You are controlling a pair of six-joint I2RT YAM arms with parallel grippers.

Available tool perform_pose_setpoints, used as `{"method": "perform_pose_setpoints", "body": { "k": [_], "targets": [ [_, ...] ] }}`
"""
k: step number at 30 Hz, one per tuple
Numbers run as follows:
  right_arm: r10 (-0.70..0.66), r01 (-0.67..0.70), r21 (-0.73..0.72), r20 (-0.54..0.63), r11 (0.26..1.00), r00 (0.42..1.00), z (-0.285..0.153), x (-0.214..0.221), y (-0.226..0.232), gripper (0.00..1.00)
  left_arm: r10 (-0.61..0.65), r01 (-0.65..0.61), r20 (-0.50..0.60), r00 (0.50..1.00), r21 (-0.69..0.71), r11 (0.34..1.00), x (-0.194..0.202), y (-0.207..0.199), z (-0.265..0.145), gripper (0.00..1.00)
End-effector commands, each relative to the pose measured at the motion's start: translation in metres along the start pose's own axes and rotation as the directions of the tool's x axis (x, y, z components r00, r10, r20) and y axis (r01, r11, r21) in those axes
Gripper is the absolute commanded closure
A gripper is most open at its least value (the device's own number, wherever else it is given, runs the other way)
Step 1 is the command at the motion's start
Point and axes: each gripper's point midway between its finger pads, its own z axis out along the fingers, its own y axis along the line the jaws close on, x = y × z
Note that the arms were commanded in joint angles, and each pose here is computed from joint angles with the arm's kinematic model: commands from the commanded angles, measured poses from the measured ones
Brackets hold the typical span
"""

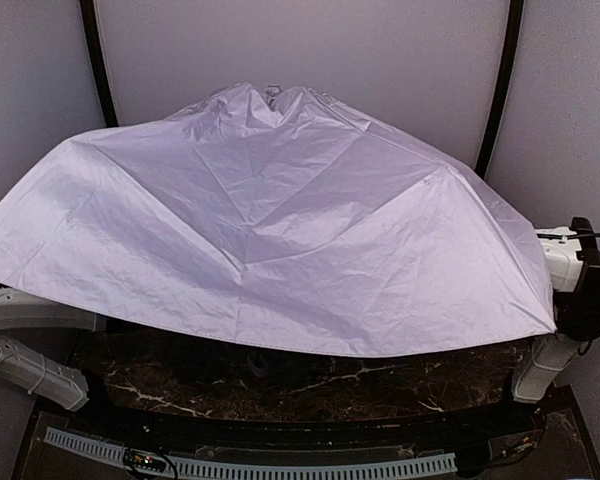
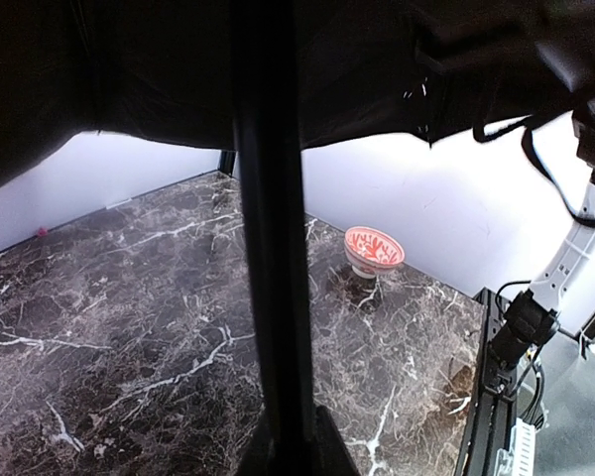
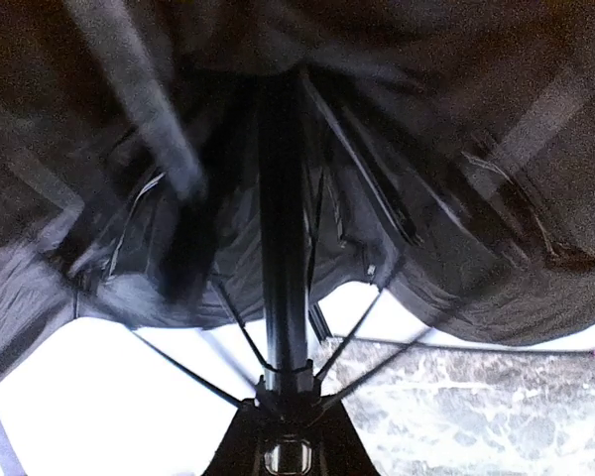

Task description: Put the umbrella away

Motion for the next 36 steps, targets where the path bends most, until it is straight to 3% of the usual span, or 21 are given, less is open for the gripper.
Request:
{"method": "perform_pose_setpoints", "body": {
  "k": [1,18,25,36],
  "targets": [
    [-0.107,0.150,0.024,-0.588,0.988,0.802,-0.036,0.214,-0.037,0.89,0.145,-0.272,0.608,0.780,0.121,0.955,-0.176,-0.069,-0.060,1.00],
    [-0.020,0.060,0.043,-0.631,0.997,0.776,-0.050,0.242,-0.040,0.88,0.217,-0.268,0.626,0.749,-0.012,0.963,-0.173,-0.049,-0.062,1.00],
    [-0.023,0.062,0.035,-0.668,0.997,0.744,-0.056,0.262,-0.034,0.85,0.181,-0.233,0.631,0.754,-0.002,0.973,-0.164,-0.040,-0.055,1.00],
    [-0.038,0.101,0.056,-0.662,0.993,0.749,-0.057,0.262,-0.041,0.84,0.120,-0.211,0.621,0.775,0.075,0.975,-0.153,-0.042,-0.038,1.00]
  ]
}}
